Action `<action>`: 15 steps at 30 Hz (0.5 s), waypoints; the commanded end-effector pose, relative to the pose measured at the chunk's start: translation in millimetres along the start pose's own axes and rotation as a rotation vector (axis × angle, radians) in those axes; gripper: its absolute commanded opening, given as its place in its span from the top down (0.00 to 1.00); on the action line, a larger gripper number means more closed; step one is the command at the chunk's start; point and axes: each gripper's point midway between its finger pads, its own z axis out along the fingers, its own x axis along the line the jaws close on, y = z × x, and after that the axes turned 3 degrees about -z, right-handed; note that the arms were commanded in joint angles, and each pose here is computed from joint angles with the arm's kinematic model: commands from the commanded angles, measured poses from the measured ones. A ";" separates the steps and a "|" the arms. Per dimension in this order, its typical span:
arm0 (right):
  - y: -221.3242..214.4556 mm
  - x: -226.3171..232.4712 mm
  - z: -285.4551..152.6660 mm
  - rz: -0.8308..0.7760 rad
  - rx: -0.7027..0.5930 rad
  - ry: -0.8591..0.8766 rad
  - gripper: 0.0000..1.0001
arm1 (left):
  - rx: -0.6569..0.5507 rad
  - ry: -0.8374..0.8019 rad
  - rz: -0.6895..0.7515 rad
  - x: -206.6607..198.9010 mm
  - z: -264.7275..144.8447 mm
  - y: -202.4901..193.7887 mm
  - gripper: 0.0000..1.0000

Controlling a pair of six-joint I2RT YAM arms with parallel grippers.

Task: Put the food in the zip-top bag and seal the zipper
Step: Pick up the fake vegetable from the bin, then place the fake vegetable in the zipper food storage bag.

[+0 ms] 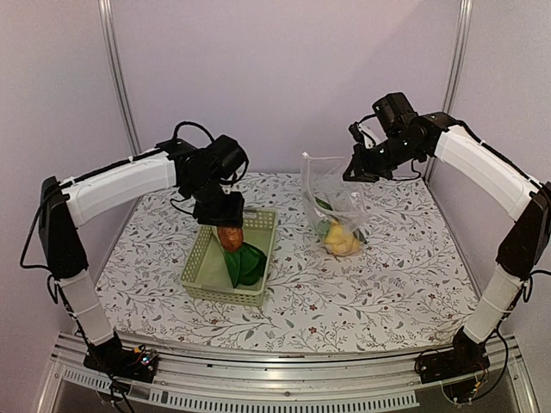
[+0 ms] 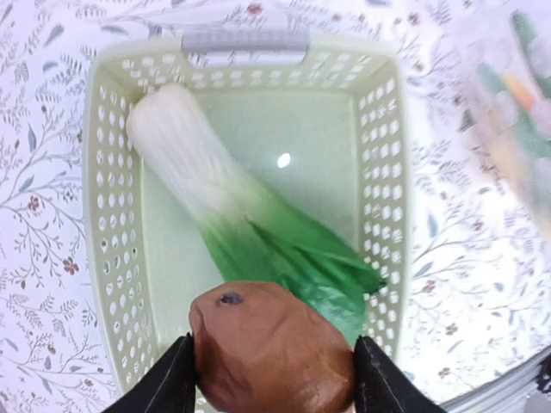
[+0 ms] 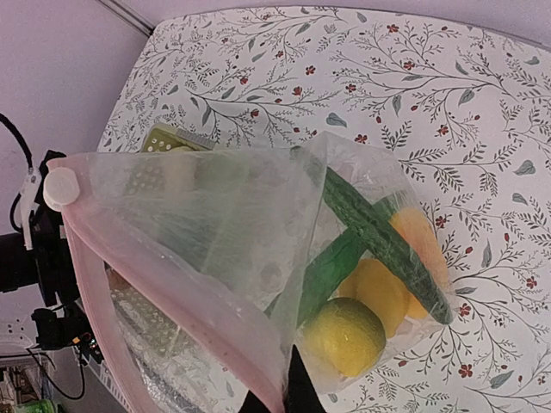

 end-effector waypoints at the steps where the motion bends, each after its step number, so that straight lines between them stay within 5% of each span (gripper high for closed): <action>1: 2.8 3.9 -15.5 -0.006 -0.030 0.003 1.00 | -0.139 -0.106 0.007 -17.5 -56.4 40.0 0.64; 8: 4.2 4.9 -13.9 -0.006 -0.027 0.009 1.00 | -0.432 -0.484 0.079 -92.0 -151.7 93.3 0.70; 15: 5.0 12.3 -14.0 -0.009 -0.029 0.024 1.00 | -0.737 -0.816 0.259 -167.7 -241.1 106.3 0.71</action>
